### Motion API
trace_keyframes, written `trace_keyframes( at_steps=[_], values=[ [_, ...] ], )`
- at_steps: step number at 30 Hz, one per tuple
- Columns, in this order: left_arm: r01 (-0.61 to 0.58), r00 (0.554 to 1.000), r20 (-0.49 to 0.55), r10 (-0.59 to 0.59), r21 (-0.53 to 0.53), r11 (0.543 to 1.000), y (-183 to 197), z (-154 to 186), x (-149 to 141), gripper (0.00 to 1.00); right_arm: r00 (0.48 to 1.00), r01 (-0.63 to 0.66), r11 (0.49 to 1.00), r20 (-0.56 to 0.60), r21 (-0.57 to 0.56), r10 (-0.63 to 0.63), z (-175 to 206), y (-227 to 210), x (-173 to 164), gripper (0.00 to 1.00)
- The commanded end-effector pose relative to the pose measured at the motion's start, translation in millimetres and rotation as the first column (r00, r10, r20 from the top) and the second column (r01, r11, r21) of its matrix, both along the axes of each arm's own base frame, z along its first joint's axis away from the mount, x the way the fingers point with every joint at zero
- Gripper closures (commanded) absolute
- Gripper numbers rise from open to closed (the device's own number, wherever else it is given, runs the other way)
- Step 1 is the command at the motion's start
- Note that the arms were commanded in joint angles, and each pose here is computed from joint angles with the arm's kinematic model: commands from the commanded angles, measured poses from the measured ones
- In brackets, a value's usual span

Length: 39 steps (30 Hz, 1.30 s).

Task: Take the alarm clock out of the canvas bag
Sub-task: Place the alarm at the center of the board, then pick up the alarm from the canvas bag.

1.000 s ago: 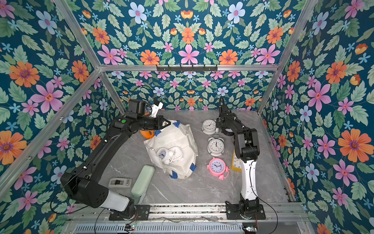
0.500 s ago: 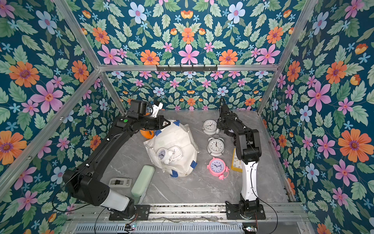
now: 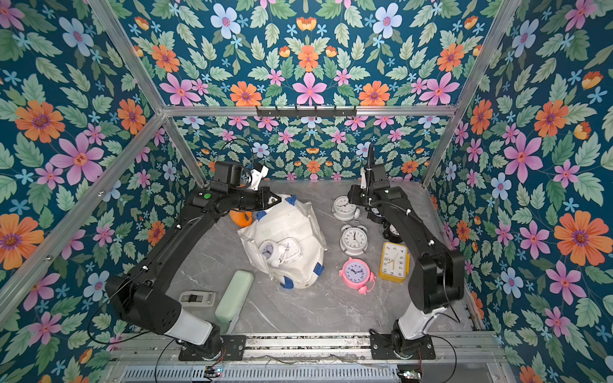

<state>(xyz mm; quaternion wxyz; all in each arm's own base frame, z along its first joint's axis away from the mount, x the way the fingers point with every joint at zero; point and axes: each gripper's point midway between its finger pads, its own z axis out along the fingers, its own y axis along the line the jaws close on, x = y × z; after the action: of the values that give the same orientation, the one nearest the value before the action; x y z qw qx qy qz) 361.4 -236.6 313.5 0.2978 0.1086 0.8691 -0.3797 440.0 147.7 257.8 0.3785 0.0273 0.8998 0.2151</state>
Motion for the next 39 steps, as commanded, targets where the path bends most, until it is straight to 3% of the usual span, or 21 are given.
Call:
trace_keyframes(
  at_steps=[1, 4, 7, 14, 18, 24, 39],
  values=[
    [0.020, 0.998, 0.053, -0.017, -0.052, 0.998, -6, 18, 5, 1.00, 0.991, -0.113, 0.976, 0.086, 0.188, 0.098, 39, 38, -34, 0.55],
    [0.019, 0.998, 0.056, -0.016, -0.059, 0.998, -7, 19, 6, 1.00, 0.974, -0.204, 0.942, 0.154, 0.268, 0.168, 58, 69, -71, 0.58],
    [0.019, 0.998, 0.053, -0.016, -0.060, 0.998, -8, 18, 7, 1.00, 0.940, -0.310, 0.909, 0.232, 0.279, 0.250, 69, 106, -111, 0.58],
    [0.018, 0.999, 0.049, -0.015, -0.071, 0.997, -10, 17, 10, 1.00, 0.876, -0.465, 0.850, 0.270, 0.247, 0.400, 38, 195, -169, 0.59],
    [0.024, 0.999, 0.047, -0.021, -0.076, 0.997, -11, 17, 9, 1.00, 0.901, -0.430, 0.867, 0.182, 0.250, 0.394, 1, 224, -168, 0.59],
    [0.030, 0.999, 0.048, -0.026, -0.076, 0.997, -10, 18, 4, 1.00, 0.957, -0.288, 0.940, 0.046, 0.183, 0.285, -57, 234, -150, 0.60],
    [0.039, 0.999, 0.040, -0.037, -0.077, 0.996, -10, 13, 1, 1.00, 0.975, -0.195, 0.974, -0.087, 0.114, 0.205, -118, 241, -138, 0.57]
  ],
)
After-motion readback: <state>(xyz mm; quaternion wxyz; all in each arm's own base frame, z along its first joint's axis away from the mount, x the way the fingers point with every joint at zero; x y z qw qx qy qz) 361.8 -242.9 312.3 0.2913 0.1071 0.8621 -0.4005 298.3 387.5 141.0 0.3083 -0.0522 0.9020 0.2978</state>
